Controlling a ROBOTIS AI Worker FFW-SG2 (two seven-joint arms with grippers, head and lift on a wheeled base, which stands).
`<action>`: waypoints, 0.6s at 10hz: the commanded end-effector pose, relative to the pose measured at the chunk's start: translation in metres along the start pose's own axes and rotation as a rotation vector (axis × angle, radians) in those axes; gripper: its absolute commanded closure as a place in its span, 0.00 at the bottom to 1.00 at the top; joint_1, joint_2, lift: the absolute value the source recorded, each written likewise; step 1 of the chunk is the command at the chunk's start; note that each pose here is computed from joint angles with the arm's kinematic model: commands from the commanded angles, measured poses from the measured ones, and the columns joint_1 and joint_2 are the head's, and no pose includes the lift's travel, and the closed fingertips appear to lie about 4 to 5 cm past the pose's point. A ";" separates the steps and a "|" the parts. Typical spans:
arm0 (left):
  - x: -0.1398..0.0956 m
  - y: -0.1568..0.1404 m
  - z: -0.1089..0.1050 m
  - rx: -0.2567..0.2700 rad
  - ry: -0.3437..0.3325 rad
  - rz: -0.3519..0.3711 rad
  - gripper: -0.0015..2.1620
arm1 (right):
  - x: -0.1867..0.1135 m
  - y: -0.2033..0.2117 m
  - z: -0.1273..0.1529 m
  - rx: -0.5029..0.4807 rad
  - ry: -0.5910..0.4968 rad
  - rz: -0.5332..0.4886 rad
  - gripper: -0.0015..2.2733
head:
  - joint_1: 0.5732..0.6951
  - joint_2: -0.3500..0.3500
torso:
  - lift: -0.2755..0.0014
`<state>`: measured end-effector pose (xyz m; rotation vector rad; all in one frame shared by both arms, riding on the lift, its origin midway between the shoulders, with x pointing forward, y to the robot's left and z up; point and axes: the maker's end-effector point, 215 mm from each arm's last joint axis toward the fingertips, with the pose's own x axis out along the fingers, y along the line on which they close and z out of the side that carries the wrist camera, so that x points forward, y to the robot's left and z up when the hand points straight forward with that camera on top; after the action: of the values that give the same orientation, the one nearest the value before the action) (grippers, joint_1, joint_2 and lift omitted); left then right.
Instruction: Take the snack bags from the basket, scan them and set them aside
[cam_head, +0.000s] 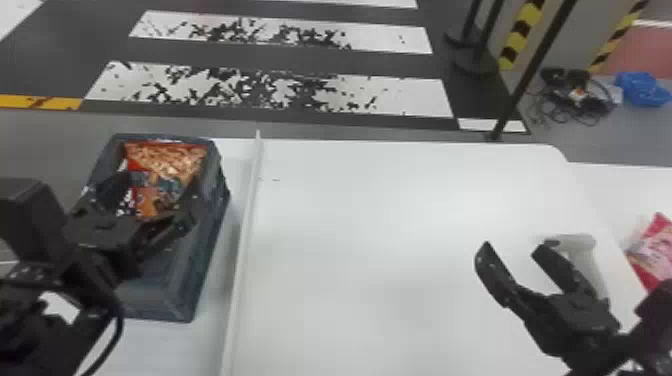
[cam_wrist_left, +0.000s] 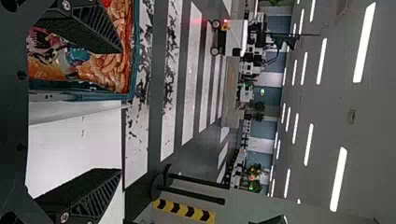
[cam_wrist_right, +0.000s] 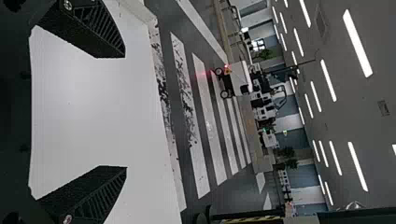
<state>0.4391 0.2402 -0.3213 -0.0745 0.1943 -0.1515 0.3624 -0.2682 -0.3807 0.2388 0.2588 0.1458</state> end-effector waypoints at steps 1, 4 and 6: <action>0.022 0.015 -0.007 0.000 0.008 0.019 0.04 | -0.001 -0.003 -0.009 0.004 0.028 -0.006 0.03 | 1.00 0.44 | 0.72; 0.063 0.036 -0.025 -0.019 0.069 0.062 0.04 | -0.001 -0.007 -0.019 -0.015 0.052 -0.021 0.03 | 1.00 0.48 | 0.72; 0.081 0.049 -0.040 -0.033 0.140 0.087 0.04 | 0.000 -0.008 -0.022 -0.015 0.062 -0.022 0.03 | 1.00 0.49 | 0.72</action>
<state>0.5116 0.2705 -0.3742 -0.0863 0.3153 -0.0736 0.3572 -0.2709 -0.4019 0.2160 0.3190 0.1345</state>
